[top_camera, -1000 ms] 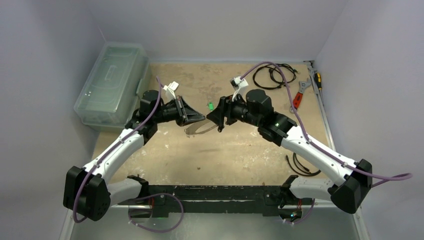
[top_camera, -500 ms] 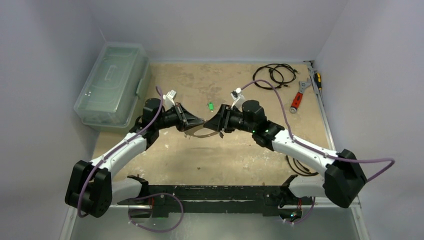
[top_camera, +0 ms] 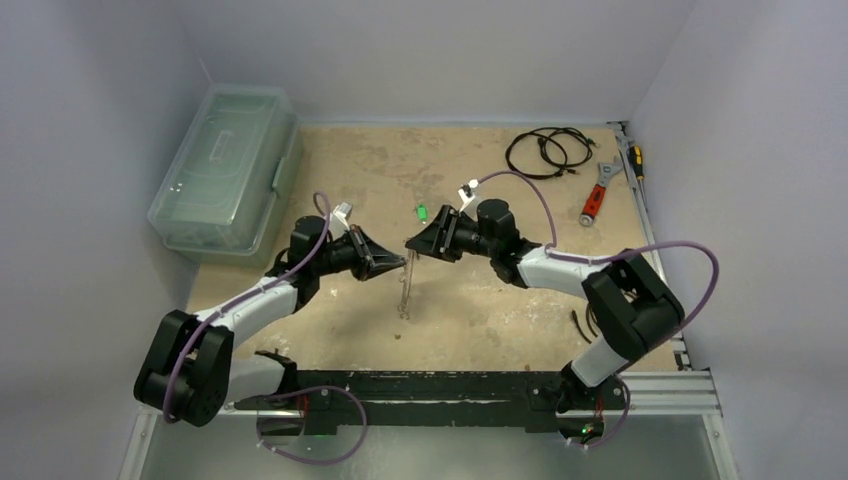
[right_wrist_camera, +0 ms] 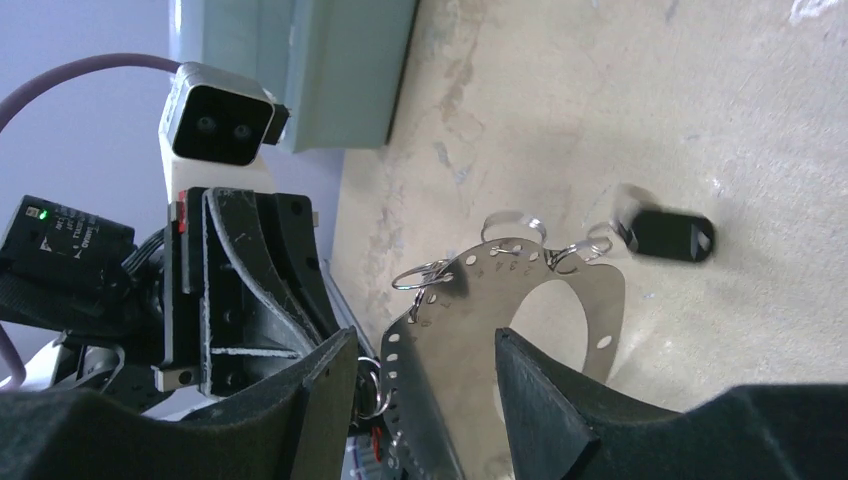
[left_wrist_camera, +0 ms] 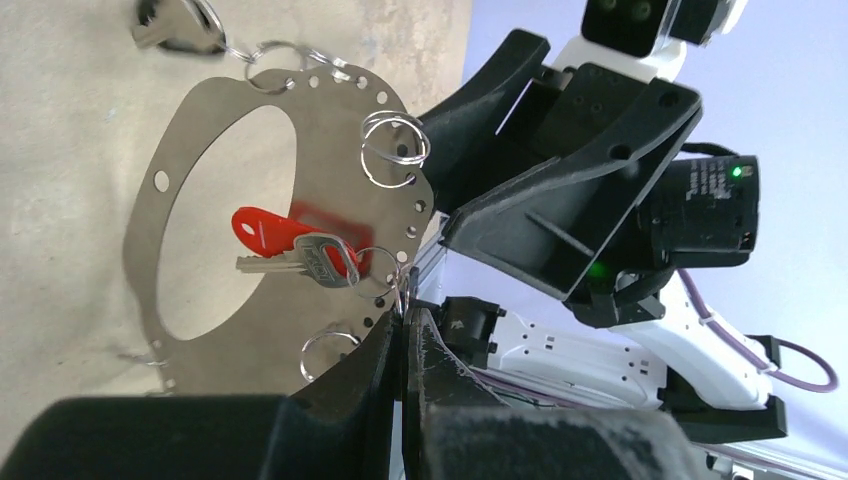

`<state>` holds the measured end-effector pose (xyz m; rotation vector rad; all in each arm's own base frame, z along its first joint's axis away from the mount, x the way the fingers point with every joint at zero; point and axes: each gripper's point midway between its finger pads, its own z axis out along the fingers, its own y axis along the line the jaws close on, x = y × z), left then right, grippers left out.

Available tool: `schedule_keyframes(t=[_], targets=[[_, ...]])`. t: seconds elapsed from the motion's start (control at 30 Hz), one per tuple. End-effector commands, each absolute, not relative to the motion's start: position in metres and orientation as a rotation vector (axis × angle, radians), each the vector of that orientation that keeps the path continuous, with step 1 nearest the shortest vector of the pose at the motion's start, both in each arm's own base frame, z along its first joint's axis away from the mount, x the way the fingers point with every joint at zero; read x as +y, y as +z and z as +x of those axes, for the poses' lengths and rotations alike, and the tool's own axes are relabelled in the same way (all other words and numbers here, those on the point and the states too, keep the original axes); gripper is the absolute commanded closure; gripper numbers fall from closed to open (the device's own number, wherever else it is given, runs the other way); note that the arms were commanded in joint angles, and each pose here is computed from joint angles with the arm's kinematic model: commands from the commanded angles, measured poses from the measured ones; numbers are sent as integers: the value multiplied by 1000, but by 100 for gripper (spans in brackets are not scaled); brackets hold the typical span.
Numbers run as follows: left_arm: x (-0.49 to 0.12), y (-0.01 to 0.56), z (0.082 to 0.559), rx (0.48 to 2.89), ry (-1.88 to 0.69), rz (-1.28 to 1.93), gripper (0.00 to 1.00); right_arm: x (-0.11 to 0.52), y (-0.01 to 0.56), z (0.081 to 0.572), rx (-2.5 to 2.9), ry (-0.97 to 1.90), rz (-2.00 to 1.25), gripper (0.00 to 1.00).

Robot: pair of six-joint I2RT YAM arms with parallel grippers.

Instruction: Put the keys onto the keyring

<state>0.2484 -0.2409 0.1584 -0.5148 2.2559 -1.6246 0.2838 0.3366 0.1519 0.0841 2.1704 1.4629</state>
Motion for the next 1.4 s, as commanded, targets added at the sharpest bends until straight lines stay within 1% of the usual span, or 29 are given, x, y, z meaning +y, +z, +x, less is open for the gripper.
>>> schedule_keyframes(t=[0.0,0.17,0.27,0.3,0.37,0.4,0.5,0.77,1.0,1.1,1.23,1.37], targets=[[-241,155,250,2214,-1691,-536,100,358,181,291,2069,1583,-62,43],[-237,142,252,2218,-1666,-559,100,349,179,295,2087,1489,-84,42],[-235,141,253,2195,-1678,-583,100,340,180,294,2102,1417,-105,43],[-234,141,254,2177,-1694,-593,100,338,179,292,2110,1403,-118,45],[-234,140,255,2164,-1707,-602,100,335,178,290,2121,1383,-124,52],[-234,138,255,2166,-1709,-608,100,334,177,288,2125,1378,-123,53],[-233,139,254,2140,-1726,-614,100,334,176,281,2128,1401,-134,56],[-232,138,252,2122,-1729,-612,100,347,169,270,2137,1470,-174,55],[-231,137,252,2114,-1726,-612,100,355,165,265,2135,1522,-191,56],[-231,137,252,2110,-1725,-611,100,356,161,264,2141,1528,-191,59],[-231,138,253,2103,-1725,-605,100,359,159,262,2142,1548,-191,65],[-231,138,252,2102,-1725,-603,100,361,156,260,2148,1557,-196,67]])
